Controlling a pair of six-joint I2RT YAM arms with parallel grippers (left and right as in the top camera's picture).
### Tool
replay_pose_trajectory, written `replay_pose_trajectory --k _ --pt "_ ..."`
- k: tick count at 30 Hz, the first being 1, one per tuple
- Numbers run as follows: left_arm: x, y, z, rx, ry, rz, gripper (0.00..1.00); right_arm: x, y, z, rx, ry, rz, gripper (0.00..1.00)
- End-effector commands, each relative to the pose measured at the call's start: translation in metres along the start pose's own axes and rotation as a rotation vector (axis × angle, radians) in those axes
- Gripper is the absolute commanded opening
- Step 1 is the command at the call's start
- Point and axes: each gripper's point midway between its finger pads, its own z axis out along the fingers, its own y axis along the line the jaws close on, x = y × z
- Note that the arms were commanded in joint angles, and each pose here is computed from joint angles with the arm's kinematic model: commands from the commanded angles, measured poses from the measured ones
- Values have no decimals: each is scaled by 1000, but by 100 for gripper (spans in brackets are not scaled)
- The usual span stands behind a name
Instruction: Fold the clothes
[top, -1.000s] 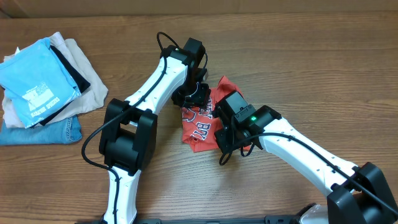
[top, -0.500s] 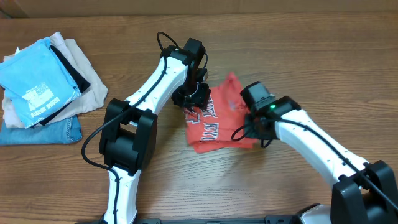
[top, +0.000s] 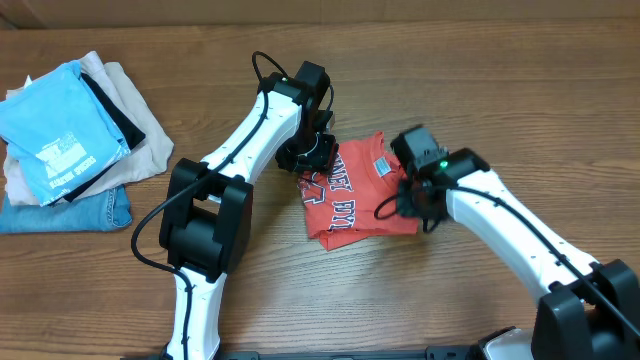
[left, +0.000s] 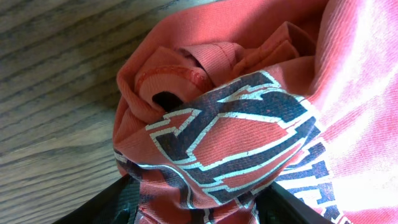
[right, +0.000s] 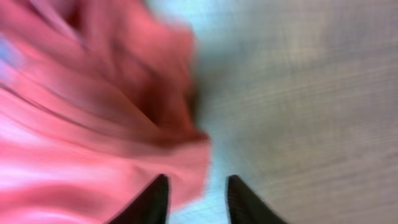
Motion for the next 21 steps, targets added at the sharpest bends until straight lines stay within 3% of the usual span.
replay_pose_trajectory --k 1,4,11,14,21 --pt "4 0 5 -11 16 18 63 -47 36 -47 -174 -162 -170 38" --pt "4 0 5 -11 17 18 63 -44 61 -53 -308 -150 -261 40" --pt "-25 0 -26 -60 -111 50 67 1 71 -28 -394 77 -215 42" --pt "-44 -3 -43 -76 -193 70 73 13 71 -19 -403 138 -172 45" --pt "-69 -18 -45 -31 -289 173 75 40 61 2 -369 223 -144 47"
